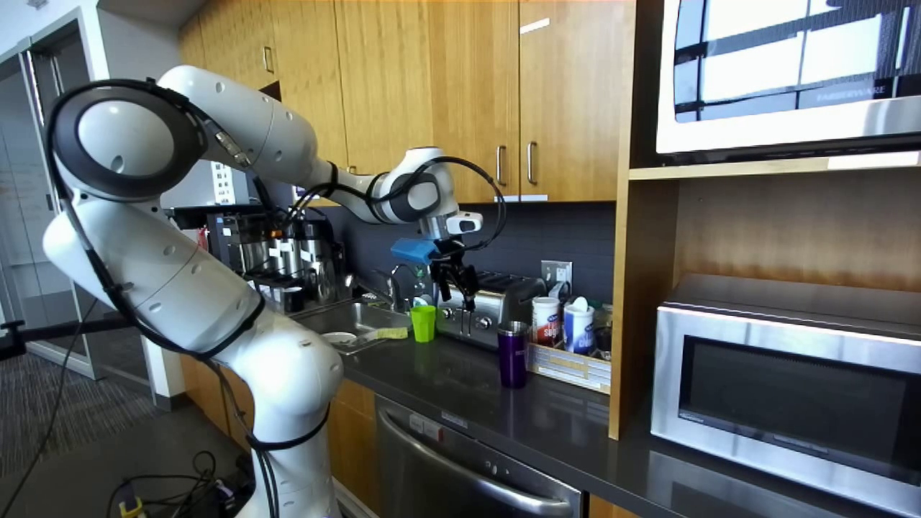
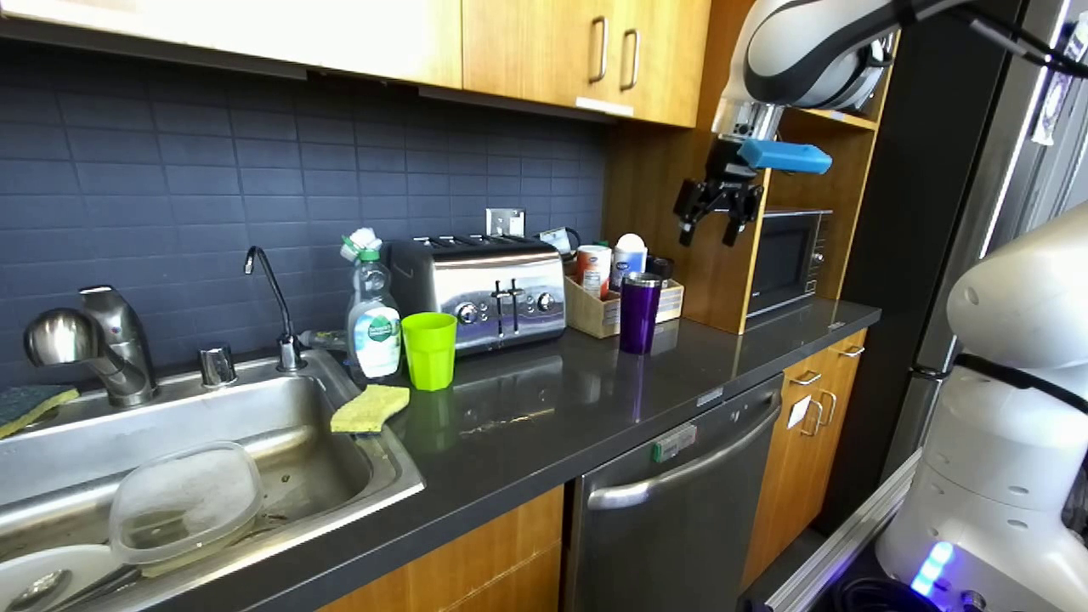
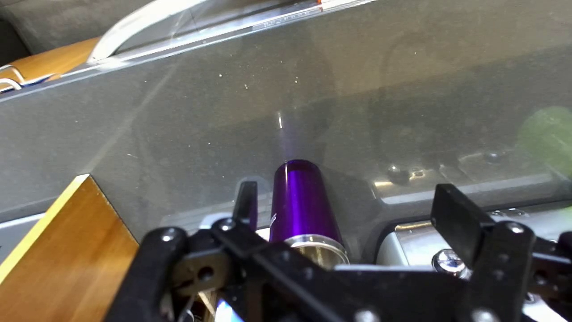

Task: Put the white object on the counter

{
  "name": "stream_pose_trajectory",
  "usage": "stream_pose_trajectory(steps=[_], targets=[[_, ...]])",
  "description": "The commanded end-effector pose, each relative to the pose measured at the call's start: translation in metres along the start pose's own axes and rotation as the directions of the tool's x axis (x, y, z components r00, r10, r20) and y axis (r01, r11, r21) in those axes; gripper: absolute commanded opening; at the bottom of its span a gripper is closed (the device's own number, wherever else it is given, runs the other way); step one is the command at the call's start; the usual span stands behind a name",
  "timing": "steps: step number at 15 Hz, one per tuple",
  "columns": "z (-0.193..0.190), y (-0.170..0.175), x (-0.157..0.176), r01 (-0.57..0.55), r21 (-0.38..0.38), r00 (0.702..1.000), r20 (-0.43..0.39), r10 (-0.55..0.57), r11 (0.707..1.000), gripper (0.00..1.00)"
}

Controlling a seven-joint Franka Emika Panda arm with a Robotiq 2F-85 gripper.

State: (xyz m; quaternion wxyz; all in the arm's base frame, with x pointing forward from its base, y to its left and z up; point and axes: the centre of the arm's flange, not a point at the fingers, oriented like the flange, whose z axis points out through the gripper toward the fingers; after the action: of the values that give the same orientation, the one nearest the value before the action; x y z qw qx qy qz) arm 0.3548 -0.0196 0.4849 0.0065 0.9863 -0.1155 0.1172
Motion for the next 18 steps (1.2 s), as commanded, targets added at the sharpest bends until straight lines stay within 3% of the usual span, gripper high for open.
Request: stream_pose_trajectory(steps=[1,8,18], targets=[[0.0,0.0,0.0,0.0,0.0,1.0,0.0,0.0,1.0,1.0],[0.005,-0.006,0.011,0.018,0.002,1.0,-0.007,-0.018,1.0,1.0],[0.021,-0.051,0.074,0.118,0.028,0.989,-0.088,-0.115,0.993,1.0]])
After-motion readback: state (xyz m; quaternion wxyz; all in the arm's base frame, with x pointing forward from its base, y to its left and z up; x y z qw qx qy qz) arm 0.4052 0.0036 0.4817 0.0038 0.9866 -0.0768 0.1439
